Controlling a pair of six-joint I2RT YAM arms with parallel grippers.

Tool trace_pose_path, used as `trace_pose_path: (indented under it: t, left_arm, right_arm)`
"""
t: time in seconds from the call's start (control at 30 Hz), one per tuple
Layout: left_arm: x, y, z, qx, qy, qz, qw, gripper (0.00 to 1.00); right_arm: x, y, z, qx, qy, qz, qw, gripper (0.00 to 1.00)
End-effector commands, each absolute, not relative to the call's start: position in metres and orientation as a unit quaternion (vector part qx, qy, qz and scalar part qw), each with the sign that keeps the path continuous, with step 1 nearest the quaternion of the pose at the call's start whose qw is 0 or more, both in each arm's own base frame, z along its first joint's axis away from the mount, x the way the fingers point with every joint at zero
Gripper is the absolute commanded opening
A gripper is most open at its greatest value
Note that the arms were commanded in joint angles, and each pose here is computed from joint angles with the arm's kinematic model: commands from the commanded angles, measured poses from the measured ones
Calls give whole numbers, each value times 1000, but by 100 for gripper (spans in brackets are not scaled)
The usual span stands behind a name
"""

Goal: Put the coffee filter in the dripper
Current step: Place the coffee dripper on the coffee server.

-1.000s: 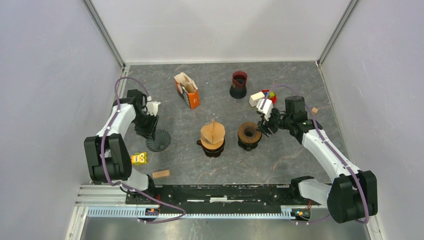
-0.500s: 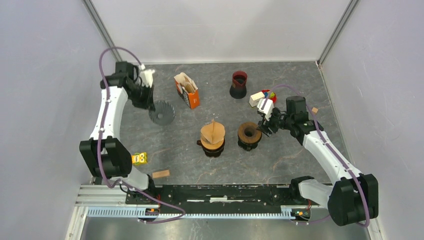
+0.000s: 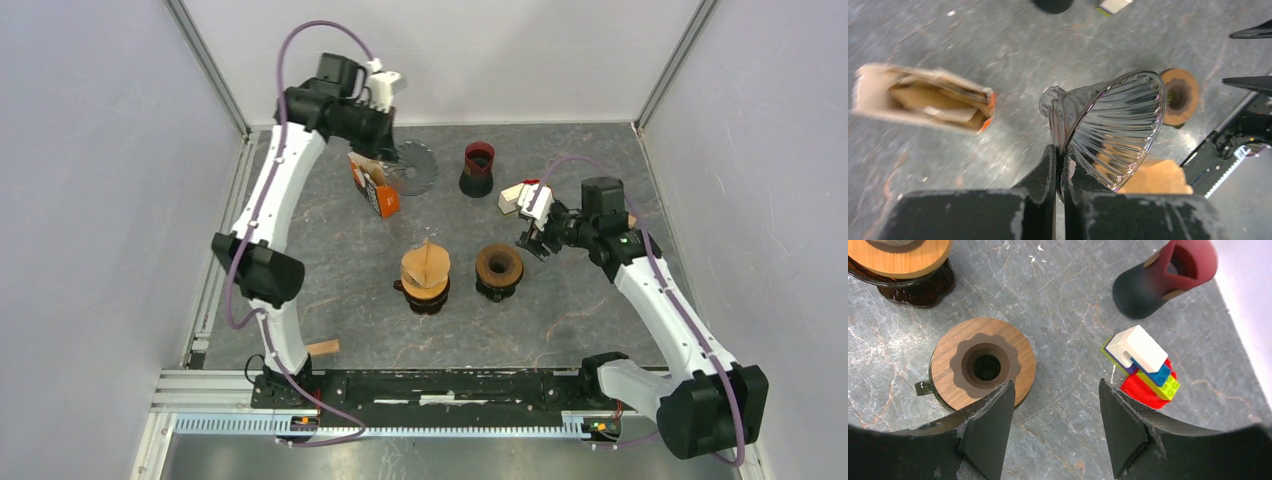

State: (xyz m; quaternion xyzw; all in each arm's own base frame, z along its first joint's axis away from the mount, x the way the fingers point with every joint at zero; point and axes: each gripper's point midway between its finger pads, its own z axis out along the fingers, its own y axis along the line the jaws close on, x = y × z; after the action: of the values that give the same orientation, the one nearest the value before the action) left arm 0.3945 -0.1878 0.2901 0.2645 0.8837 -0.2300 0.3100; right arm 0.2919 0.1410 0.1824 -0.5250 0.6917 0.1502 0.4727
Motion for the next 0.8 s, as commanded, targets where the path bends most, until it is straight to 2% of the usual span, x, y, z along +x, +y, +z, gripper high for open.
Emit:
trace_pose_path:
  t: [0.0, 0.37, 0.6, 0.77]
  left_arm:
    - [375, -255, 304, 292, 863, -290, 292, 2]
    - [308, -384, 274, 385, 826, -348, 220, 2]
    - [276, -414, 243, 390, 829, -365, 164, 2]
    - [269, -414, 229, 385, 837, -362, 146, 2]
  right_arm:
    - [277, 144, 215, -565, 650, 144, 488, 69]
    - [233, 149, 237, -610, 617, 185, 461, 71]
    - [220, 152, 236, -622, 610, 189, 454, 71]
    - [213, 159, 230, -638, 602, 190, 442, 70]
